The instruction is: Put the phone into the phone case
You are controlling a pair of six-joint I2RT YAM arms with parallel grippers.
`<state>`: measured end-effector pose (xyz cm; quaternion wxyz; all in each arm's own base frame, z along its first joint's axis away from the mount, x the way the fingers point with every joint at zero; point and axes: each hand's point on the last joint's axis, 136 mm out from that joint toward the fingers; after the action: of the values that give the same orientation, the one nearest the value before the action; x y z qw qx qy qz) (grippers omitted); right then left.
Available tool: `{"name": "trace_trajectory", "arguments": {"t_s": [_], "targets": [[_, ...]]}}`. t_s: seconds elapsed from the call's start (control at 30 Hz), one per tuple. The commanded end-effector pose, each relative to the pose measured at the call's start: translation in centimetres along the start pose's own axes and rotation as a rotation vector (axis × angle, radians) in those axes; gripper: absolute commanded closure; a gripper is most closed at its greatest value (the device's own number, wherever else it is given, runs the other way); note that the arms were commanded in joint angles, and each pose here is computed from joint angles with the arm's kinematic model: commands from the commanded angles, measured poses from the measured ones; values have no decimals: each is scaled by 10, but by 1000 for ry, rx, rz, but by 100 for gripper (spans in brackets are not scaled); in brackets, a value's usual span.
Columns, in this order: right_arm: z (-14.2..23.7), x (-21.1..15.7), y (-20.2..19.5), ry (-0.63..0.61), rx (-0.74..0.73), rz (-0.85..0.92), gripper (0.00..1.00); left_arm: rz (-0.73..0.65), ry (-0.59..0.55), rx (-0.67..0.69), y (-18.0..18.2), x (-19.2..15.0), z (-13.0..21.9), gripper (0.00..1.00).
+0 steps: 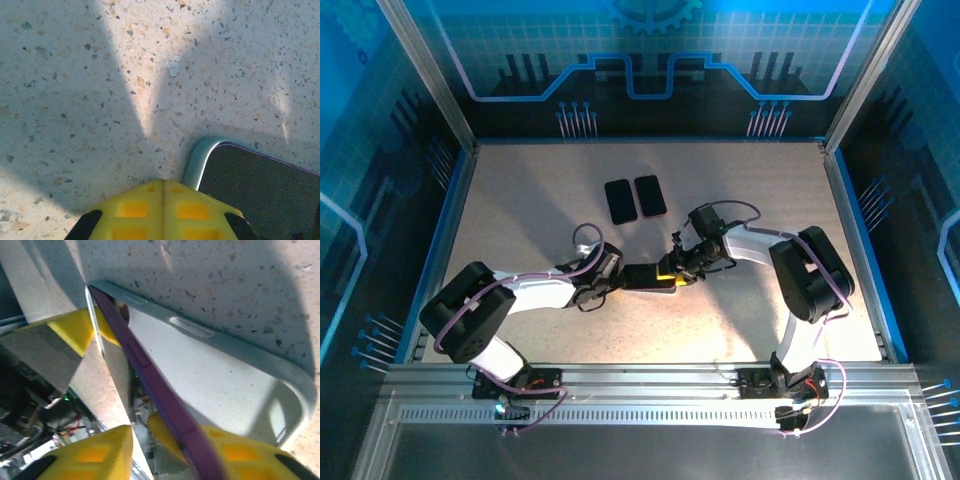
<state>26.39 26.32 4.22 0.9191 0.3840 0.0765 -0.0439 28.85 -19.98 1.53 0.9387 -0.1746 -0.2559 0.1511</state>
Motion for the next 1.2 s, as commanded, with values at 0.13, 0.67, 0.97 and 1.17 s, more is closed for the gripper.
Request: {"name": "trace_trajectory", "arguments": {"t_s": [0.13,0.67,0.97,1.17], "targets": [[-3,-3,-1,27,-82,10,50,12,-3,-34,0,-2,2,100],[7,-2,-7,15,-287,54,35,20,-31,-60,1,-1,5,100],[10,-1,-10,-9,-339,54,30,38,-46,-74,7,-4,6,100],[17,3,-6,-36,-360,68,30,52,-54,-79,10,-5,7,100]]}}
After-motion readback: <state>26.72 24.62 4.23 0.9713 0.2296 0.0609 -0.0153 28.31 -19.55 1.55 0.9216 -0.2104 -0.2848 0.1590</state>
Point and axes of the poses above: each hand's point on the last joint's axis, 136 mm out from that joint toward the fingers, its own z axis back along the fingers, its own y axis along the line the jaws close on, x = y × z, and after that the axes turned 6 degrees about -z, right-handed
